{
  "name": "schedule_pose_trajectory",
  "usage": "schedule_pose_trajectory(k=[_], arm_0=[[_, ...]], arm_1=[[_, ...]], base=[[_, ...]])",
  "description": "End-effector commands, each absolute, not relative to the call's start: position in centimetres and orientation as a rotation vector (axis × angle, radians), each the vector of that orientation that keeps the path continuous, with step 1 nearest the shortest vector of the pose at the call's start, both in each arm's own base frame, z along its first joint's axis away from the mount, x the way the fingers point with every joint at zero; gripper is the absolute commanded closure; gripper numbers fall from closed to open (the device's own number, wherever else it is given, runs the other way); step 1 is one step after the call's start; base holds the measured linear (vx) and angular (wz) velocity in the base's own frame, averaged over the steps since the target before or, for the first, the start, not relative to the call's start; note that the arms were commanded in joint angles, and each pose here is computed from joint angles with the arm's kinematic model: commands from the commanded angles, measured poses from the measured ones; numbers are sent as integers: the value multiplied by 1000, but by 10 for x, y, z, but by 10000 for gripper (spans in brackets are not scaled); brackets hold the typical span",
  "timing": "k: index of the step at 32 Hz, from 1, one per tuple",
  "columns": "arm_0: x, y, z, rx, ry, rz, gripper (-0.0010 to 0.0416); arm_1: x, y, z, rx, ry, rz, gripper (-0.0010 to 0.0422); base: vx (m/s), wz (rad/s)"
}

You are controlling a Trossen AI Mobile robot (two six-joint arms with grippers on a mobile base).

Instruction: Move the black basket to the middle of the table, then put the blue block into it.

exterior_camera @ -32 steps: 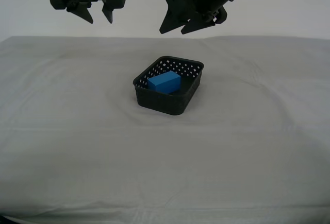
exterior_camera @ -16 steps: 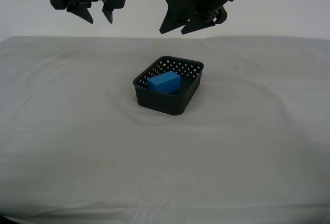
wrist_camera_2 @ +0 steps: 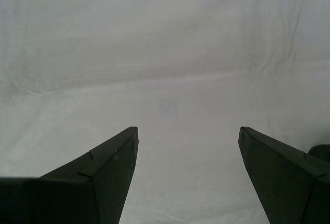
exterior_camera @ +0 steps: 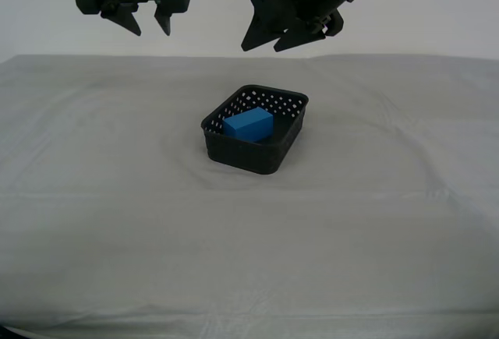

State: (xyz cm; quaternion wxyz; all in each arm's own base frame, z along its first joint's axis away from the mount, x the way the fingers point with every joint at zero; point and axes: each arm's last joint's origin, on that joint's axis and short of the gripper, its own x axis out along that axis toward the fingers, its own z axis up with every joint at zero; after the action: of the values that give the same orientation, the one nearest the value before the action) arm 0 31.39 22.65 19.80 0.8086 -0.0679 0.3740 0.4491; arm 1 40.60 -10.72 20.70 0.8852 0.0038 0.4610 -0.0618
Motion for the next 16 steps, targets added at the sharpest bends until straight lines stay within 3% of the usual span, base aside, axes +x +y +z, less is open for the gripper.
schedule_pose_trajectory(k=[1,16], arm_0=[[314,227,199,-147,797,962,18],[314,227,199,-147,797,963,18]], arm_1=[[406,-107,207,9,958,-127,147],[406,-107,207,9,958,-127,147]], base=[[0,0],[0,0]])
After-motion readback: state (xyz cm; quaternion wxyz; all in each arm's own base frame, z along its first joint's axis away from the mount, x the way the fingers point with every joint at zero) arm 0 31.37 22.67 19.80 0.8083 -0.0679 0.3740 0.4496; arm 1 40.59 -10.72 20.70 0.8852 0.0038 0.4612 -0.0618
